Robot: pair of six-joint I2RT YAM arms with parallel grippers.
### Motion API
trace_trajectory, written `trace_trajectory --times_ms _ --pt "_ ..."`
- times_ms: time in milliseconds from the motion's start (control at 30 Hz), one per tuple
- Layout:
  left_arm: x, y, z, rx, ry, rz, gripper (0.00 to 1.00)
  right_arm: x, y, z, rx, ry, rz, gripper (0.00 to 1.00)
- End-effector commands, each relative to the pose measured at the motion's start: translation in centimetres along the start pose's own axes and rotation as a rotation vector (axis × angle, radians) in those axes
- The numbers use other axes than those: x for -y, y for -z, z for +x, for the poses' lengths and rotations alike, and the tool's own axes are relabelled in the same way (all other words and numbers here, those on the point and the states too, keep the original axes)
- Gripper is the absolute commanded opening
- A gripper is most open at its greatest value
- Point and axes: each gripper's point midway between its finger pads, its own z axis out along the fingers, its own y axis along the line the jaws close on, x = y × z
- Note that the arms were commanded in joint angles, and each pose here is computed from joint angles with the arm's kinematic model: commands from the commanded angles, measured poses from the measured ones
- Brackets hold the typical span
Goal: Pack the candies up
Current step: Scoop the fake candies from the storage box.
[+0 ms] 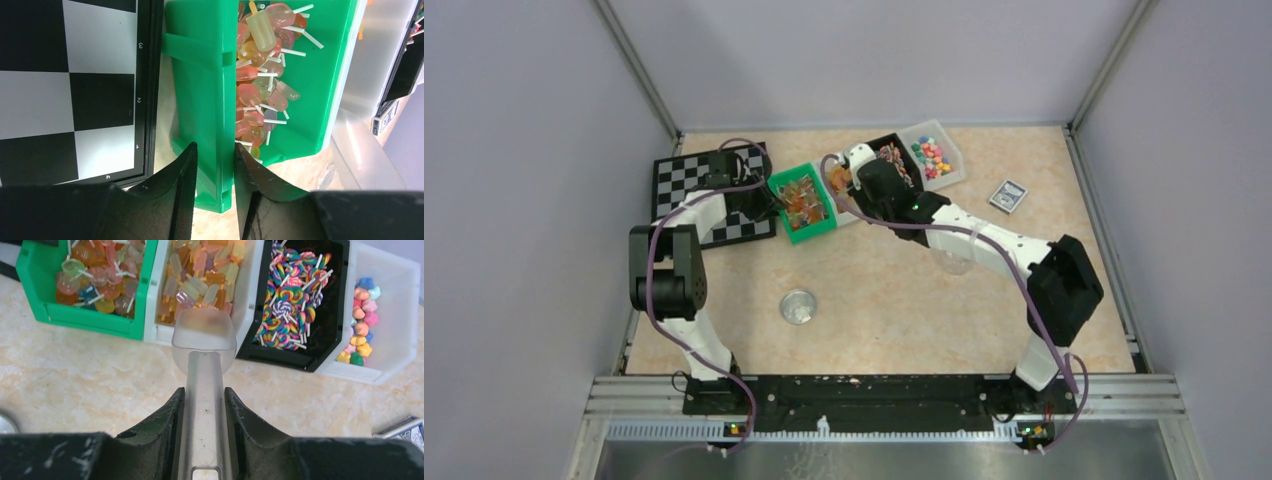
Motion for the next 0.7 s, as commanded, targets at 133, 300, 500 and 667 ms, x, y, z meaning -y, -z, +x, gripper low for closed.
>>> trace_trajectory --times_ms 133,300,500,667 --pt "0.5 -0.4 -0.6 -0.003 0.0 0.042 0.31 1.0 -1.6 -2.6 -0.009 -0.01 0.002 0.0" --pt "0.0 -0.8 -0.4 -0.018 0.001 0.032 0.28 0.9 -2.4 -2.5 -0.03 -0.011 -0.001 0.0" --pt "-0.2 -1.0 -0.1 -0.032 0.002 0.028 0.27 0.9 -3.5 -1.8 -0.069 -0.004 0.015 0.0" --pt "-0.2 -1.1 0.0 -0.038 0.004 0.033 0.26 0.8 -4.2 -2.4 -0.057 0.004 0.016 0.0"
